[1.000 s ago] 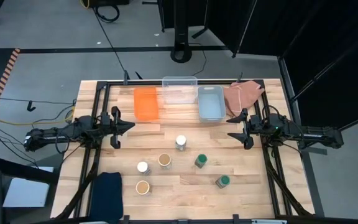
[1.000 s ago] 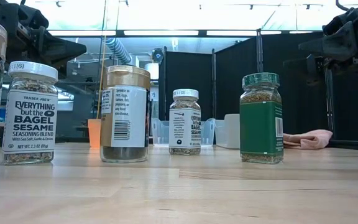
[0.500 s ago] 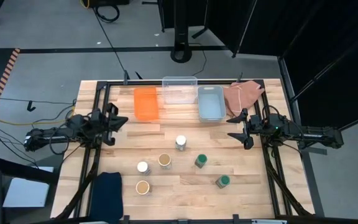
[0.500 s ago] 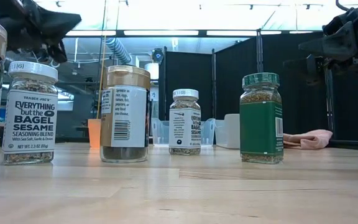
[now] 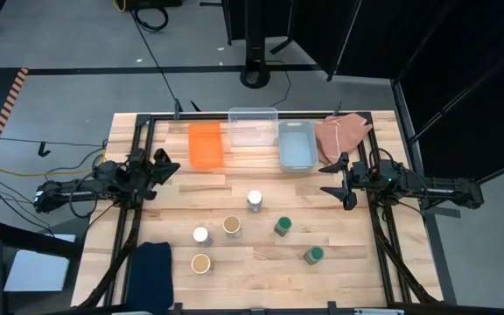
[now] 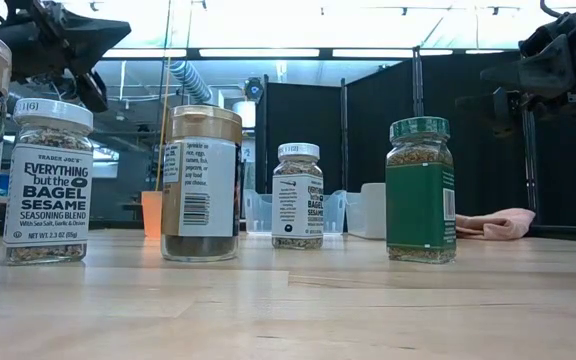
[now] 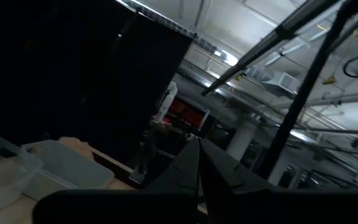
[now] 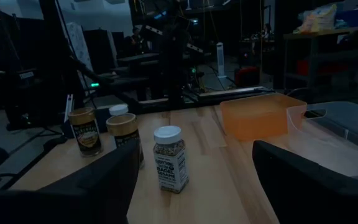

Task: Sort spices by type
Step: Put the top green seasoning bottle into the transparent bin

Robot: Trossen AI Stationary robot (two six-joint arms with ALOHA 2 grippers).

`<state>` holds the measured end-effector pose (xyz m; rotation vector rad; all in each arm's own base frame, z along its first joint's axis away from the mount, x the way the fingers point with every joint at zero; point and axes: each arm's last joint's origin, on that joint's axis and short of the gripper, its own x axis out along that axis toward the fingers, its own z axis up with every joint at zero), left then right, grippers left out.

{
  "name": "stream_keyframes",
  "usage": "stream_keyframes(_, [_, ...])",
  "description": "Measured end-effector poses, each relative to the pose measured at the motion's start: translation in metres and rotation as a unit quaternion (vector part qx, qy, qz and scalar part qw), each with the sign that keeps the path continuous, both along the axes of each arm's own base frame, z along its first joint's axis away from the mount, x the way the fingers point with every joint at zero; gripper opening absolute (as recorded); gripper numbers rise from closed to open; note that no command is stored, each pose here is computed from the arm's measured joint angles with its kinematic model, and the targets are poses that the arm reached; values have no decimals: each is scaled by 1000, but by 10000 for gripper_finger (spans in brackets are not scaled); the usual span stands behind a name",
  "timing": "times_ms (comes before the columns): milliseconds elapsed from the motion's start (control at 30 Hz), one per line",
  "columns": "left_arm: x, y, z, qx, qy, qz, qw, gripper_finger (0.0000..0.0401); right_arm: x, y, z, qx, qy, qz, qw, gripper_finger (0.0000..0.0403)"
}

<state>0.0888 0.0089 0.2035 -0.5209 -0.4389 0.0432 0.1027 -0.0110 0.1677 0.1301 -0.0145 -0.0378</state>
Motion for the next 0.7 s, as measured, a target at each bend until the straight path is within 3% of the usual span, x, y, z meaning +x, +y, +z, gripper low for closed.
stream_keyframes(433, [0, 1, 0, -4, 0, 8, 1000, 15, 0, 0, 0, 1, 0, 0, 1000, 319])
stream_keyframes(700, [0, 1, 0, -11, -2, 23, 1000, 15, 0, 0, 9, 50, -47, 3, 998, 319])
